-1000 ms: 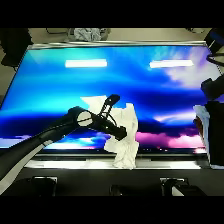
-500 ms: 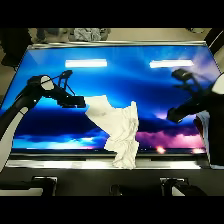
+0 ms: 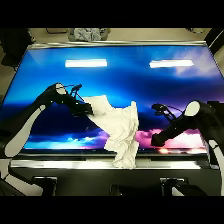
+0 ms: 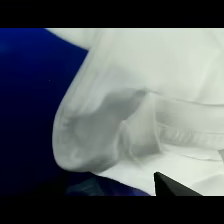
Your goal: Fold the shirts.
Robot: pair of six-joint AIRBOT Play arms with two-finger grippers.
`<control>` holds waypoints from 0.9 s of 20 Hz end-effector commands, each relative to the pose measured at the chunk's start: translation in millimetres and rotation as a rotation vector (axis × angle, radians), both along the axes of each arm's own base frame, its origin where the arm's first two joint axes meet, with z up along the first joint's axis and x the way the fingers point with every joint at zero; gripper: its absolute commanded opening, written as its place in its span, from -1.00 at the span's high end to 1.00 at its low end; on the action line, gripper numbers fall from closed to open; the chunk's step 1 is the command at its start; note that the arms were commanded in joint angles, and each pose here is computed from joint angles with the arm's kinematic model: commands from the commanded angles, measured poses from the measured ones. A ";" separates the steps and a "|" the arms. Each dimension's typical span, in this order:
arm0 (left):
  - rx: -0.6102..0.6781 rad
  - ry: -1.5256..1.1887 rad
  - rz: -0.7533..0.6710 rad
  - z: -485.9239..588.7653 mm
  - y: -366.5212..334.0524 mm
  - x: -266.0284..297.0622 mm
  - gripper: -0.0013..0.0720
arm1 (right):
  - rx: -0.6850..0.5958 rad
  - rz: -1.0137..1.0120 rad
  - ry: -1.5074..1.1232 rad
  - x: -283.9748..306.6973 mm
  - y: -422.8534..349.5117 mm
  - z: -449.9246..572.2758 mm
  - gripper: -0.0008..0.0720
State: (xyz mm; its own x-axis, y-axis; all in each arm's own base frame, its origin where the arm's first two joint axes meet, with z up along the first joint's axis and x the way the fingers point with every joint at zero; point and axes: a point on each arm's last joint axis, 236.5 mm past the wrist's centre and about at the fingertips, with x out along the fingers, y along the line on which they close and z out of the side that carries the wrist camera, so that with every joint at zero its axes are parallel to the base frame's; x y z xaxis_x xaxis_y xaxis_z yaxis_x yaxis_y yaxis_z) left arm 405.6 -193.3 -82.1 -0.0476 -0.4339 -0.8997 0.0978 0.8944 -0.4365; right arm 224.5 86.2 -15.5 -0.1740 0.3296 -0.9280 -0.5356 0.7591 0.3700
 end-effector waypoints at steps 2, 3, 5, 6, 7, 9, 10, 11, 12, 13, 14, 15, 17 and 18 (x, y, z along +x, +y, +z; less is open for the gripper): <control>-0.007 -0.028 0.031 -9.9 -8.4 11.1 -0.62 | 0.003 0.099 0.013 -18.3 27.4 -24.0 -0.98; -0.007 -0.028 0.058 -12.1 -8.4 14.4 -0.42 | 0.018 0.096 0.034 -23.9 33.4 -29.7 -0.98; -0.006 -0.035 0.077 -16.3 -8.4 19.0 0.32 | 0.078 0.081 0.103 -40.3 47.0 -37.7 -0.97; -0.005 -0.035 0.078 -17.5 -8.4 19.5 0.69 | 0.112 0.079 0.124 -47.1 53.4 -40.0 -0.97; -0.006 -0.037 0.075 -17.5 -8.4 19.5 0.88 | 0.149 0.069 0.134 -51.5 61.0 -41.7 -0.97; -0.006 -0.038 0.076 -16.8 -8.0 20.0 0.89 | 0.198 0.031 0.140 -54.2 72.1 -46.0 -0.97; -0.006 -0.038 0.076 -16.4 -8.0 19.9 0.89 | 0.227 0.005 0.145 -55.1 78.7 -47.2 -0.97; -0.006 -0.039 0.075 -15.9 -8.2 19.9 0.89 | 0.252 -0.027 0.147 -55.5 84.7 -49.9 -0.97; -0.007 -0.040 0.075 -15.8 -8.2 20.1 0.89 | 0.266 -0.051 0.150 -56.4 88.1 -53.0 -0.97; -0.007 -0.040 0.075 -15.5 -8.2 20.0 0.89 | 0.283 -0.069 0.159 -58.2 91.7 -55.1 -0.97; -0.007 -0.042 0.075 -14.9 -8.2 20.2 0.89 | 0.297 -0.072 0.161 -60.1 95.9 -56.3 -0.97; -0.007 -0.043 0.075 -14.4 -8.3 20.3 0.89 | 0.285 -0.053 0.147 -61.2 99.3 -59.5 -0.97; -0.008 -0.044 0.074 -12.9 -8.3 20.1 0.89 | 0.260 -0.021 0.104 -61.5 113.4 -65.7 -0.97; -0.009 -0.043 0.071 -11.7 -8.4 19.4 0.89 | 0.223 -0.025 0.077 -59.1 116.5 -71.9 -0.88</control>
